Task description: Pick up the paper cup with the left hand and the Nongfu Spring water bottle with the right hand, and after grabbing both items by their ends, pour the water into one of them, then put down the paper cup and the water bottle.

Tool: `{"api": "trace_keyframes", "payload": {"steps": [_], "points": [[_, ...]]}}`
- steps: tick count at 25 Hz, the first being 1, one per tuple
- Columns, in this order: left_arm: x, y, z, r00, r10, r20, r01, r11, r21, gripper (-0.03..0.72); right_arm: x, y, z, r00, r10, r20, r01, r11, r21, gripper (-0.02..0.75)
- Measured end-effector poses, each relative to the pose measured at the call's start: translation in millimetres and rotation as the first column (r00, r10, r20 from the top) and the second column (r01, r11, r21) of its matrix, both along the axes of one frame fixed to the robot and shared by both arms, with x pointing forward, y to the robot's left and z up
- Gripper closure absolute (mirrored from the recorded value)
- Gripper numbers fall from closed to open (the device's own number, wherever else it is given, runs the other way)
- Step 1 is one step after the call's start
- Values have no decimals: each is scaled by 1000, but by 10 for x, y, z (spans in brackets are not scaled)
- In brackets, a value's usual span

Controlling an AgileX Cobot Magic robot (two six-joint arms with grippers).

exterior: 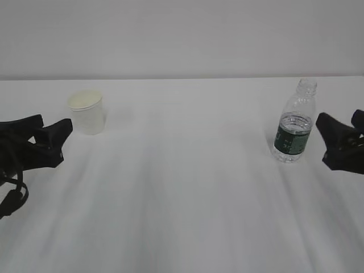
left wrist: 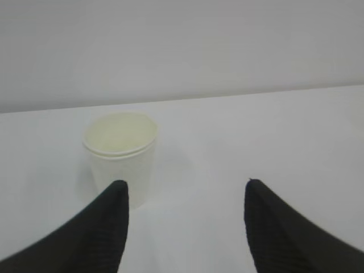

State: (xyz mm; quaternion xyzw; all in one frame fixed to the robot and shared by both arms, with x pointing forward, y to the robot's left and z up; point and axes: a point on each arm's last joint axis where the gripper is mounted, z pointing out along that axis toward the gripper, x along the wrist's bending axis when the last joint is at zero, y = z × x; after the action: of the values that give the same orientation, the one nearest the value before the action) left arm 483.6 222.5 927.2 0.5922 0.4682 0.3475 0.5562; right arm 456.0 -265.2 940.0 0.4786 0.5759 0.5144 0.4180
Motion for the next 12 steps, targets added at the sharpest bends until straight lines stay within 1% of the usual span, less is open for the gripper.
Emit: {"api": "trace_keyframes", "payload": {"steps": [7, 12], "points": [[-13, -45, -40, 998, -54, -11, 55, 998, 17, 228, 42, 8, -365, 988, 1, -155, -4, 1000, -17, 237], [-15, -51, -40, 998, -62, -11, 62, 998, 20, 228, 122, 18, -490, 980, 0, -197, -5, 1000, -22, 237]]}}
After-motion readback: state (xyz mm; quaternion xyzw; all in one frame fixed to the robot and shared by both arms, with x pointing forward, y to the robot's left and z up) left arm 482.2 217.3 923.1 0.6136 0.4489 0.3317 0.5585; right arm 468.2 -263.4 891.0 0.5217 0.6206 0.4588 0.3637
